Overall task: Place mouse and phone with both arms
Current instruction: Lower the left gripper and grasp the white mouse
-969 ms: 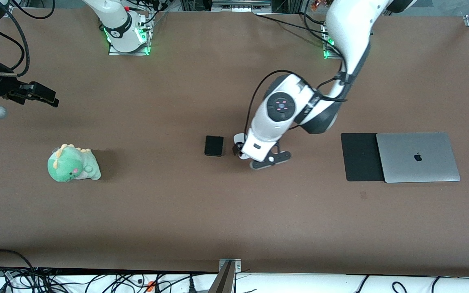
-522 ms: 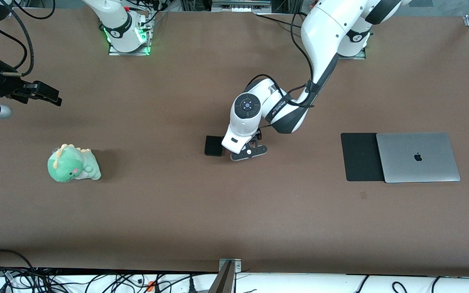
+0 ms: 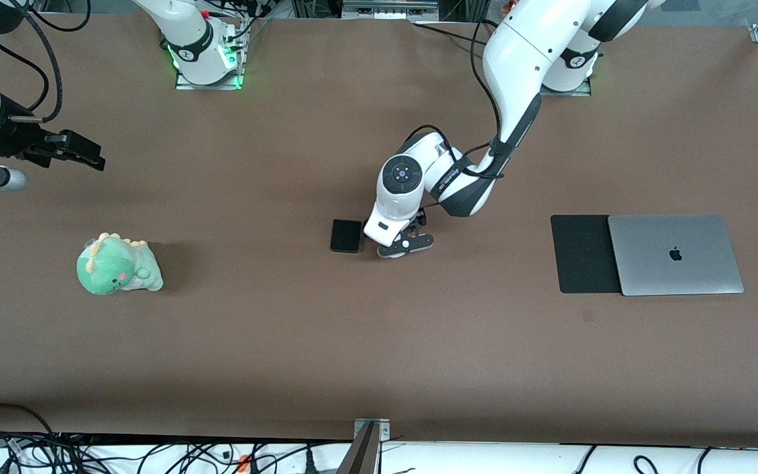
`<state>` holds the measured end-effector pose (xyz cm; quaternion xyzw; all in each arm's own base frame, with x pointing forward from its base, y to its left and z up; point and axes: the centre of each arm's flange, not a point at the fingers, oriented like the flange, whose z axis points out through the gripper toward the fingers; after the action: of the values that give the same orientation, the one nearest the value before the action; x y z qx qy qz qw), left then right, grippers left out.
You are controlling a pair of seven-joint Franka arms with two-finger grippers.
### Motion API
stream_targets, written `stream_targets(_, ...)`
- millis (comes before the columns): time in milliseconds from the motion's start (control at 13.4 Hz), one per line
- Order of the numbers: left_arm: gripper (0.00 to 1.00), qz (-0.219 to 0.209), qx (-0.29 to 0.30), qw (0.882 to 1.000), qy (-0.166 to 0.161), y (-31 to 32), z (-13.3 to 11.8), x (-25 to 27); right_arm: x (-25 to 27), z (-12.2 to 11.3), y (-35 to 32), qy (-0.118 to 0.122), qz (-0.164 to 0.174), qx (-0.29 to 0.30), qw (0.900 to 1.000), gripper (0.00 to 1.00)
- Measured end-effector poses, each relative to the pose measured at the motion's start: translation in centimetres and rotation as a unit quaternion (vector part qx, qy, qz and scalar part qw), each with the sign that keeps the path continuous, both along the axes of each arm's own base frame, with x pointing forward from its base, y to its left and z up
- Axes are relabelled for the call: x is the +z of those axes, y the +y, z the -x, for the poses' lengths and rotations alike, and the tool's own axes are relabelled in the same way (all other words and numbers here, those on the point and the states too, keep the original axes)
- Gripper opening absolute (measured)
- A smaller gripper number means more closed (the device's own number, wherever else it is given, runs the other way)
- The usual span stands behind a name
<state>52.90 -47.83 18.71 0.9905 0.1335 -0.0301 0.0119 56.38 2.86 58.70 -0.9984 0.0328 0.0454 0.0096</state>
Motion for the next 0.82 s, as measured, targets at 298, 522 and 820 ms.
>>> stream_targets(298,1.0,-0.006,0.009,1.0,0.001,-0.16,0.58,-0.46,-0.01,0.01,0.0,0.001,0.0,0.0,1.0,1.0)
stream_targets(522,1.0,-0.001,0.021,1.0,-0.005,-0.66,0.76,-0.3,-0.03,0.02,0.0,0.001,0.0,0.0,1.0,1.0)
stream_targets(820,1.0,0.0,0.029,1.0,-0.006,-0.67,0.73,-0.33,-0.03,0.04,0.16,0.001,0.0,0.001,1.0,1.0)
